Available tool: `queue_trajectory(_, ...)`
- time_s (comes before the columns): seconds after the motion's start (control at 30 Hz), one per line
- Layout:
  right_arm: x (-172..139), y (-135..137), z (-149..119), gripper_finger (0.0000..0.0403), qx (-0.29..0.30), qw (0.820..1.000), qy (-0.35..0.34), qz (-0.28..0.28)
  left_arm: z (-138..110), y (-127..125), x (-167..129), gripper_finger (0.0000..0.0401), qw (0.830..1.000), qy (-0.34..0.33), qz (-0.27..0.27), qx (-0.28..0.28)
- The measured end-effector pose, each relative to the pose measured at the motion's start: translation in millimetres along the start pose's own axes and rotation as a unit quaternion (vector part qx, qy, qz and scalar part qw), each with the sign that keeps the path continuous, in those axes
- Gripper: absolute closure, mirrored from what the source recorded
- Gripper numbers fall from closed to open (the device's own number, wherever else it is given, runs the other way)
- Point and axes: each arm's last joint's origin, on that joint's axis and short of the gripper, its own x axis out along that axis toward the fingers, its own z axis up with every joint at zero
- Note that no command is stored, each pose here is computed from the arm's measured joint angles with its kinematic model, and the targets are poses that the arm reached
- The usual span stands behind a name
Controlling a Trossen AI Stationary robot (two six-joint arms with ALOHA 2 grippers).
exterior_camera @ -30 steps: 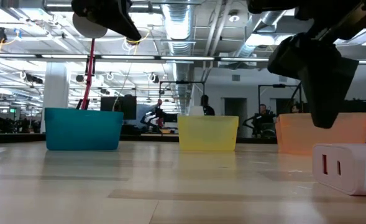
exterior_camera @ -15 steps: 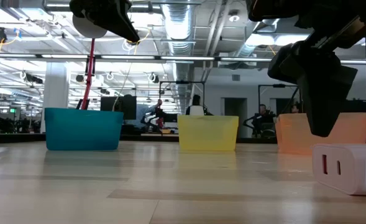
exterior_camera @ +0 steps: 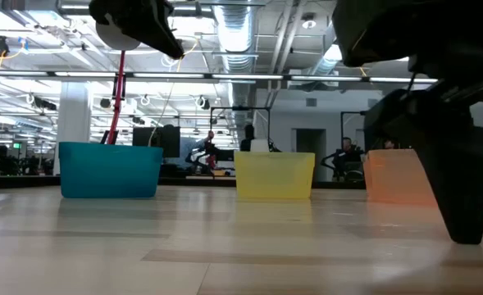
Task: Pick and place items into bin
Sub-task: Put the pink charger adapter into the yellow bin
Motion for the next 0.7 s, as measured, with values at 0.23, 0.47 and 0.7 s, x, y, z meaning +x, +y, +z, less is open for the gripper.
queue_trajectory(0.23, -10.0, 4.2, 3.6, 0.0154, -0.066, 0.997, -0.006, -0.024, 0.1, -0.3, 0.2, 0.0315, 1.0, -0.001, -0.004, -0.004)
queue_trajectory(0.47, -30.9, 10.2, -3.8, 0.0154, -0.148, 0.986, 0.039, -0.059, -0.1, -0.4, 0.2, 0.0315, 1.0, 0.0, -0.004, -0.014)
queue_trajectory(0.7, -35.4, 19.1, -19.6, 0.0154, -0.178, 0.977, 0.11, -0.045, -0.6, -0.5, 0.2, 0.0315, 1.0, 0.002, -0.005, -0.013)
